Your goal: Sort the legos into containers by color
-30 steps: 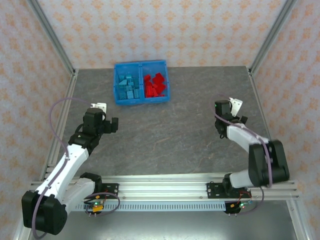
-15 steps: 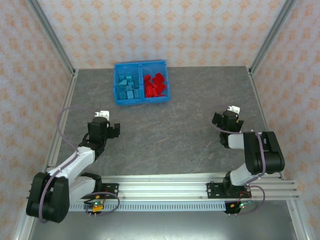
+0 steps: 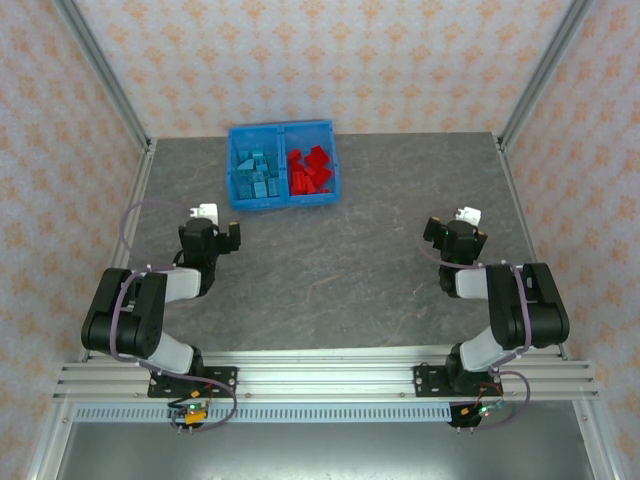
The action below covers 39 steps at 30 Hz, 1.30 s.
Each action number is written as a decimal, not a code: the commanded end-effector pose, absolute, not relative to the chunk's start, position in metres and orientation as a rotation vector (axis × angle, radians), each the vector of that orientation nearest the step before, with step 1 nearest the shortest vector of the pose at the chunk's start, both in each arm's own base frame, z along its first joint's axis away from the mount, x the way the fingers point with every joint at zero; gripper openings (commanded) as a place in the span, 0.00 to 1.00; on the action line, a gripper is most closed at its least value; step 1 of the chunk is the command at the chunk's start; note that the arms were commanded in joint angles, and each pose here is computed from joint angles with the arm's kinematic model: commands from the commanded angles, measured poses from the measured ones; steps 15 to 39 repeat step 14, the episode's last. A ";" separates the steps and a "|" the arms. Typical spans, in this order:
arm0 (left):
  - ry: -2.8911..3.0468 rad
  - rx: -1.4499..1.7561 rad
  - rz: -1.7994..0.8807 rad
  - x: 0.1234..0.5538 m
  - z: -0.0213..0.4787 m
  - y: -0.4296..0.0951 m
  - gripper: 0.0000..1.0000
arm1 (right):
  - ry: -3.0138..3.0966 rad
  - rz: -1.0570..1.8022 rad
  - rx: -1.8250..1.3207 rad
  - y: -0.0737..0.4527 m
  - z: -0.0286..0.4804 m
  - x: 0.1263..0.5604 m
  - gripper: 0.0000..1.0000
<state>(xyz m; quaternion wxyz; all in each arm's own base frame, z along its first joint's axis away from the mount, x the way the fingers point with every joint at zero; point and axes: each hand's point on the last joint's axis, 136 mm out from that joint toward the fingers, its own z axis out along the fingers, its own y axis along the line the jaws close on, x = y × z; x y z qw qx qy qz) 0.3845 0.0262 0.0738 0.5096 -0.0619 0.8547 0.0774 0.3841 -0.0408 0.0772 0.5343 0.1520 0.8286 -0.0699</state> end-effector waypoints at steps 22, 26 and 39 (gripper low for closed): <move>1.969 -0.167 0.165 0.393 0.093 0.026 1.00 | 1.933 -0.136 0.335 -0.036 0.090 0.391 0.99; 1.969 -0.167 0.165 0.393 0.093 0.026 1.00 | 1.933 -0.136 0.335 -0.036 0.090 0.391 0.99; 1.969 -0.167 0.165 0.393 0.093 0.026 1.00 | 1.933 -0.136 0.335 -0.036 0.090 0.391 0.99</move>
